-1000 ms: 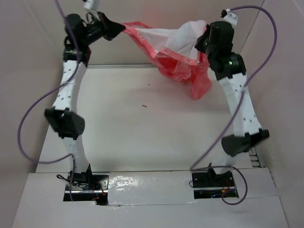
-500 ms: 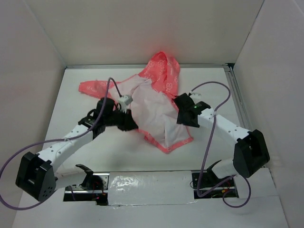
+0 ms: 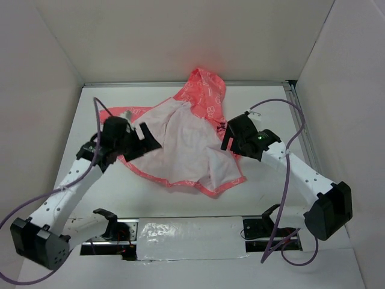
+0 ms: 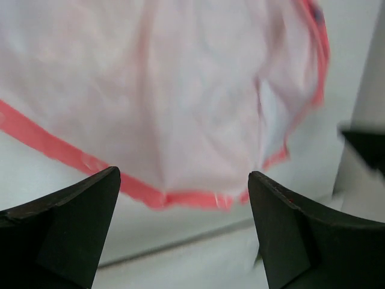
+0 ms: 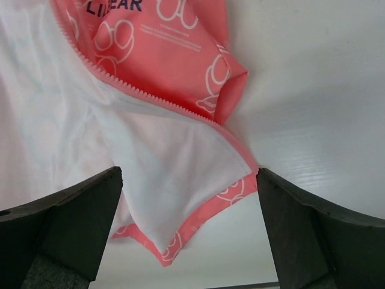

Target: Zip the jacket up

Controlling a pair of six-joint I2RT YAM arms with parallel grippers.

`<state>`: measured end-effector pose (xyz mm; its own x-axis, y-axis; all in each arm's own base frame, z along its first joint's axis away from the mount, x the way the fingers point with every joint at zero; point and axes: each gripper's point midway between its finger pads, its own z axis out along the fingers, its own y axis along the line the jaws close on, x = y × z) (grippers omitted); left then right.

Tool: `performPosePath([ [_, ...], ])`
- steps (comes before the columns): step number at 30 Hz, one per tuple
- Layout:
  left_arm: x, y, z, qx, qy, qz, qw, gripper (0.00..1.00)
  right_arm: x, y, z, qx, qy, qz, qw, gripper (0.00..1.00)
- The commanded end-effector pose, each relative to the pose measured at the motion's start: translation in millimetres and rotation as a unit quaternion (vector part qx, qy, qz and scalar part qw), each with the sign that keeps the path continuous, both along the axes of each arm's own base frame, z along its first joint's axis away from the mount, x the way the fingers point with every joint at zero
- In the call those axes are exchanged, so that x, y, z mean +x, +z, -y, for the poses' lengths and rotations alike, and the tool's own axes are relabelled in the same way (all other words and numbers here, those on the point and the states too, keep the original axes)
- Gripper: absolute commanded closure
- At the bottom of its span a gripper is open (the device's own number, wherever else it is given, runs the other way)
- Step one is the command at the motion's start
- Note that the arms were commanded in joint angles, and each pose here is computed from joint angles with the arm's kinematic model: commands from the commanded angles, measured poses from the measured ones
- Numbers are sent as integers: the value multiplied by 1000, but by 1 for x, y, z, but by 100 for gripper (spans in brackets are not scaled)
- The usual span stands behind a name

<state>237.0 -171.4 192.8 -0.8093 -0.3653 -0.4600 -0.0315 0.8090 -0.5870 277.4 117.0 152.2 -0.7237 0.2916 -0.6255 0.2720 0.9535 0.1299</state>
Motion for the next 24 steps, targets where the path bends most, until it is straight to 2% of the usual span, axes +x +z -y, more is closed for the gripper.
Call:
performPosePath([
  [1,51,-12,-73,51,165,-44,984,1,19,15,-20,43,44,31,998,0],
  [2,67,-9,-104,40,228,-56,971,1,21,16,-27,55,61,33,996,0],
  [4,85,-31,-126,35,261,-88,961,1,23,13,-32,59,73,31,995,0],
  [6,94,-42,-160,-23,306,-121,944,1,25,11,-36,68,81,25,994,0],
  [7,99,-56,-170,-30,317,-133,939,1,26,8,-38,71,85,20,994,0],
  [9,114,-67,-193,-43,337,-116,933,1,26,4,-42,80,93,17,992,0],
  [11,127,-80,-213,-44,356,-124,925,1,28,-1,-41,82,91,13,992,0],
  [12,131,-98,-225,-24,373,-143,917,1,29,-2,-42,83,91,12,992,0],
  [15,140,-121,-241,0,398,-170,902,1,33,-6,-42,88,93,10,992,0],
  [17,152,-128,-247,-1,390,-158,907,1,36,-7,-42,91,93,9,991,0],
  [19,155,-145,-249,5,393,-176,903,4,40,-7,-41,91,88,8,992,0],
  [22,154,-165,-249,7,396,-199,896,9,41,-8,-38,88,84,4,993,0],
  [24,156,-177,-247,5,387,-200,900,21,43,-5,-36,88,80,8,993,0],
])
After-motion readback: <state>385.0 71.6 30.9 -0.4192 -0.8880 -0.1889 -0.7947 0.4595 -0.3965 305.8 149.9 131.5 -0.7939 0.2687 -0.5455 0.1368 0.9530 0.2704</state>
